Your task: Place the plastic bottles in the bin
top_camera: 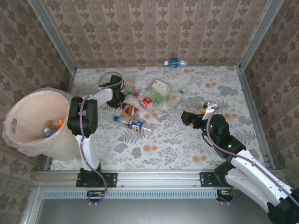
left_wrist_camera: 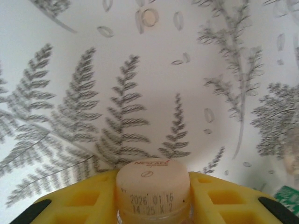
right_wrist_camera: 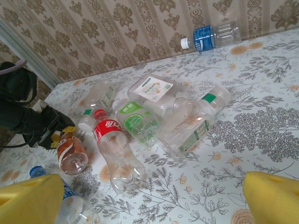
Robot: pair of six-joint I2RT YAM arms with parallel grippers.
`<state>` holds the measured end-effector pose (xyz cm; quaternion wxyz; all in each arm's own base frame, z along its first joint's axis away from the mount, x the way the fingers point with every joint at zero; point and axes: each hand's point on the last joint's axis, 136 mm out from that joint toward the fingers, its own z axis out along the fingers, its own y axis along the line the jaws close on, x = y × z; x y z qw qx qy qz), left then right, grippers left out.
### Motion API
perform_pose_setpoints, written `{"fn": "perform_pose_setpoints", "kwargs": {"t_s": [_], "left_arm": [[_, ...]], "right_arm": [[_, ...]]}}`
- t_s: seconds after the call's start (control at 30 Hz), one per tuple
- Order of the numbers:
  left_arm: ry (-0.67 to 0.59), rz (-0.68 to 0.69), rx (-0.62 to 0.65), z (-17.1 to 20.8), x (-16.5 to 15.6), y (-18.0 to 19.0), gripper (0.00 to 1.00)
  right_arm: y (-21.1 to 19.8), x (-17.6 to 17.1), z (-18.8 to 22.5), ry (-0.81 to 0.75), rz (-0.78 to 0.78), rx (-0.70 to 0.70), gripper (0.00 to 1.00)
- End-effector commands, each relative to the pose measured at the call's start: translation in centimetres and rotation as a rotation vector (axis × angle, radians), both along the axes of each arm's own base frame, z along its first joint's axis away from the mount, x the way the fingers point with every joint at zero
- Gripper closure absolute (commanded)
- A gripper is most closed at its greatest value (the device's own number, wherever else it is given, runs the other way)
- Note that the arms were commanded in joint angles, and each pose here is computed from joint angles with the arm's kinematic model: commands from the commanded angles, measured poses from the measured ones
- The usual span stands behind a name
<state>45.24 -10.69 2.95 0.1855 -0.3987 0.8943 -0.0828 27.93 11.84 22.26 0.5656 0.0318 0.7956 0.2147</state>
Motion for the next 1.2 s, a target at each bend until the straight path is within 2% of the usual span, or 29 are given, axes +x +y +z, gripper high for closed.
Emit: {"fn": "perform_pose_setpoints", "kwargs": {"t_s": [0.0, 0.13, 0.27, 0.43, 0.53, 0.67, 0.83, 1.0, 1.17], "left_arm": [[-0.1, -0.005, -0.033, 3.0, 1.6, -0.4, 0.64], [-0.204, -0.008, -0.031, 7.2, 1.7, 0.0, 0.65], [-0.293, -0.007, -0.039, 10.7, 1.3, 0.3, 0.72], [-0.373, -0.034, -0.059, 14.5, 0.2, 0.3, 0.72], [-0.424, -0.064, -0.059, 16.9, -0.6, 0.5, 0.8], [-0.489, -0.096, -0.039, 19.7, -2.2, 0.9, 0.84], [-0.554, -0.127, -0.002, 23.7, -4.6, 1.9, 0.84], [-0.675, -0.154, 0.032, 28.7, -7.1, 2.9, 0.83], [-0.78, -0.174, 0.128, 34.1, -9.9, 4.8, 0.82]], "right_arm": [[-0.4, -0.2, -0.2, 0.001, -0.008, -0.01, 0.0], [-0.2, -0.1, -0.4, 0.003, -0.005, -0.01, 0.0], [0.2, 0.0, -0.3, -0.006, 0.018, -0.002, 0.0], [3.3, -0.7, -0.2, -0.029, 0.201, 0.004, 0.0], [4.7, -0.8, -1.1, 0.007, 0.265, 0.001, 0.0], [6.0, -0.6, -1.8, 0.024, 0.314, -0.01, 0.0], [7.1, -0.2, -2.5, 0.037, 0.351, -0.043, 0.0], [7.4, 0.1, -2.4, 0.025, 0.354, -0.052, 0.0], [7.6, 0.4, -2.3, 0.013, 0.357, -0.057, 0.0]]}}
